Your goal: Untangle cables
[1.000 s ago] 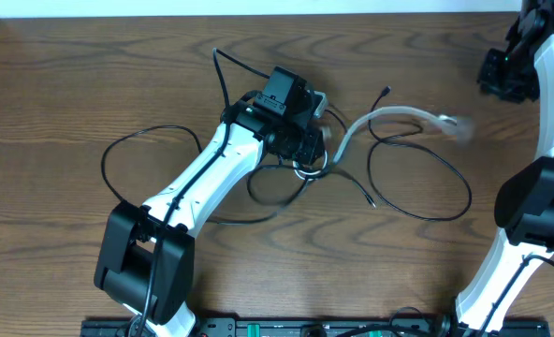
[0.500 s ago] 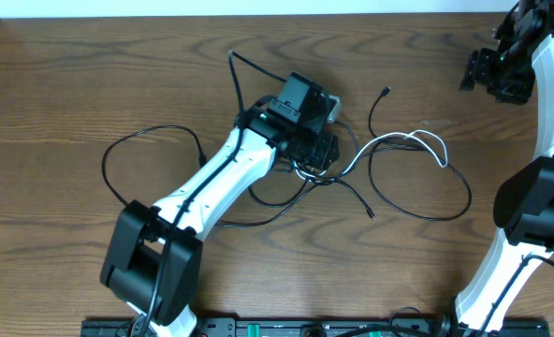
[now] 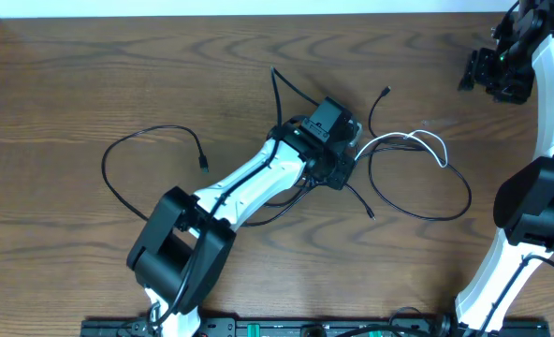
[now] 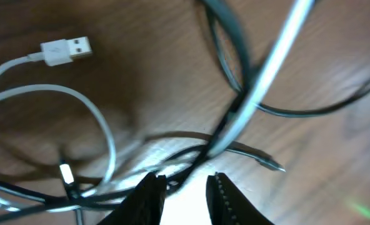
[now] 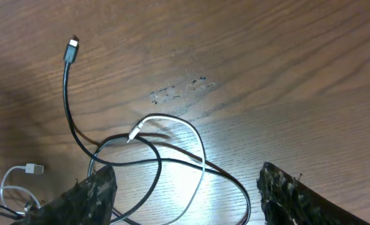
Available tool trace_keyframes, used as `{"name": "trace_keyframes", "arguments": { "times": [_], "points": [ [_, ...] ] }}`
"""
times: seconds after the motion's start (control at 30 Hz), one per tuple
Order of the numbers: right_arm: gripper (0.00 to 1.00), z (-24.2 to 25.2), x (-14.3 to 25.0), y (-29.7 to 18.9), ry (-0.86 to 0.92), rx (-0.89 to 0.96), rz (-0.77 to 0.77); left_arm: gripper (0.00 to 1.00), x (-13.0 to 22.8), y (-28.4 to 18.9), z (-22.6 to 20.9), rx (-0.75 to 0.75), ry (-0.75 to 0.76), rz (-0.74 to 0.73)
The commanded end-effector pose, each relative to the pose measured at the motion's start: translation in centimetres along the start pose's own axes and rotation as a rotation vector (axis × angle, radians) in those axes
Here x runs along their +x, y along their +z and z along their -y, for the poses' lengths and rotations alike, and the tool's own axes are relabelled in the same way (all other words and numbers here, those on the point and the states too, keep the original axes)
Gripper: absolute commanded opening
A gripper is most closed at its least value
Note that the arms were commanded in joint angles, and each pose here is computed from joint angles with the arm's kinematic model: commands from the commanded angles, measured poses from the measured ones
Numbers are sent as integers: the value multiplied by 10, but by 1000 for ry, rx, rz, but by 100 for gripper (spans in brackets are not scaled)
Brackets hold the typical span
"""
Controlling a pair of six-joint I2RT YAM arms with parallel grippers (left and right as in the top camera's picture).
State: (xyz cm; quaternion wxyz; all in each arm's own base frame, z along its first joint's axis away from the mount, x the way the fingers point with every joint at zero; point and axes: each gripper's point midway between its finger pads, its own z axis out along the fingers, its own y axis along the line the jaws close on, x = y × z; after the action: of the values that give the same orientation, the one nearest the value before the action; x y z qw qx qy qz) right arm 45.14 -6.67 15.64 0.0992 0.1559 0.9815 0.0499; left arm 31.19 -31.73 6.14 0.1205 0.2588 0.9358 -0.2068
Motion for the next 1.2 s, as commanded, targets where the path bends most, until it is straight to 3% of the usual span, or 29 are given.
{"name": "trace_keyframes", "arguments": {
  "times": [0.0, 0.5, 0.53, 0.6, 0.73, 0.93, 1.17],
  "points": [
    [69, -4, 2, -2, -29, -11, -5, 27, 7, 13, -16, -55, -24, -25],
    [69, -10, 4, -1, -58, -18, -8, 27, 8, 37, -25, -67, -56, -34],
    [69, -11, 4, -1, -59, -18, -8, 25, 8, 36, -27, -68, -64, -33],
    [69, -12, 4, -1, -62, -18, -8, 8, 7, 35, -31, -71, -91, -30],
    [69, -23, 7, -1, -103, -70, -17, 7, 3, 31, -30, -57, -104, -19],
    [69, -76, 21, -10, -288, -347, -39, 7, -43, -40, 3, 132, -117, 127],
    [72, -150, 48, -47, -527, -777, -17, 7, -87, -161, -16, 227, -409, 386]
  ]
}}
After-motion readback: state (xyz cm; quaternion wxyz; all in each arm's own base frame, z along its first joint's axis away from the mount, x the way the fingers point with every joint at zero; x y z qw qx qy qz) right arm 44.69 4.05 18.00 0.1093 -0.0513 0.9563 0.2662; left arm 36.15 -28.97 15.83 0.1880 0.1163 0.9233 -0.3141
